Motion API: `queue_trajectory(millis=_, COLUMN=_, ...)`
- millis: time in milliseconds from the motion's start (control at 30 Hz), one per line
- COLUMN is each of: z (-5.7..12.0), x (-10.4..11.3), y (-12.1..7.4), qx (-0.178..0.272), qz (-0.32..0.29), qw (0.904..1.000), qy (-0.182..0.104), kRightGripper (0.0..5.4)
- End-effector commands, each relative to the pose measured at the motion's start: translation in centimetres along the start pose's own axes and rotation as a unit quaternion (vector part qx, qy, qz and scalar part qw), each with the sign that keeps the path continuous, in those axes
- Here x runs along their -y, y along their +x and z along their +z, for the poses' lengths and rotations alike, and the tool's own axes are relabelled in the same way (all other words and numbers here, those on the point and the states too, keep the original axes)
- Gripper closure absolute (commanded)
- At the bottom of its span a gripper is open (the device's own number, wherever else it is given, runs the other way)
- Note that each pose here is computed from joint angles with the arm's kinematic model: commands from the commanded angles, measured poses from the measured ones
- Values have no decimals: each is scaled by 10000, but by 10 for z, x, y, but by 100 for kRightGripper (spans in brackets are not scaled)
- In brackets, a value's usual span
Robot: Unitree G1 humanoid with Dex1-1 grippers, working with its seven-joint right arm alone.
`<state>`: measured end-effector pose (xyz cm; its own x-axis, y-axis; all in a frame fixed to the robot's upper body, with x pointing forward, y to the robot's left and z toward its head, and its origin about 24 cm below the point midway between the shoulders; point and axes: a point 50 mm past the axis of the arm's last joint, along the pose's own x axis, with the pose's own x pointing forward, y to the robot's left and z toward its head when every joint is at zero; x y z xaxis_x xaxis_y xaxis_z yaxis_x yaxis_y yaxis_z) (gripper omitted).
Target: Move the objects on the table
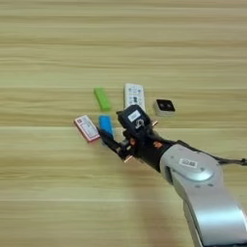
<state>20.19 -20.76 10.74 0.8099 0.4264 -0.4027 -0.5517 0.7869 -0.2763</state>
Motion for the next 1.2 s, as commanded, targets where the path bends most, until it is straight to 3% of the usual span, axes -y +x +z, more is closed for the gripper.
queue_trajectory(millis=33, z=13, x=6, y=-1, qx=275, qz=-85, qw=9984, qy=-483, kRightGripper=269)
queue_trajectory(millis=433, z=4, x=-5, y=6, qx=87, qz=328, qw=9981, qy=-514, kRightGripper=397)
queue_trajectory(millis=867, z=-6, x=-9, y=16, qx=-95, qz=520, qw=9985, qy=-127, kRightGripper=535)
queue_trajectory(millis=1200, z=-15, x=-5, y=26, qx=-269, qz=542, qw=9981, qy=146, kRightGripper=535)
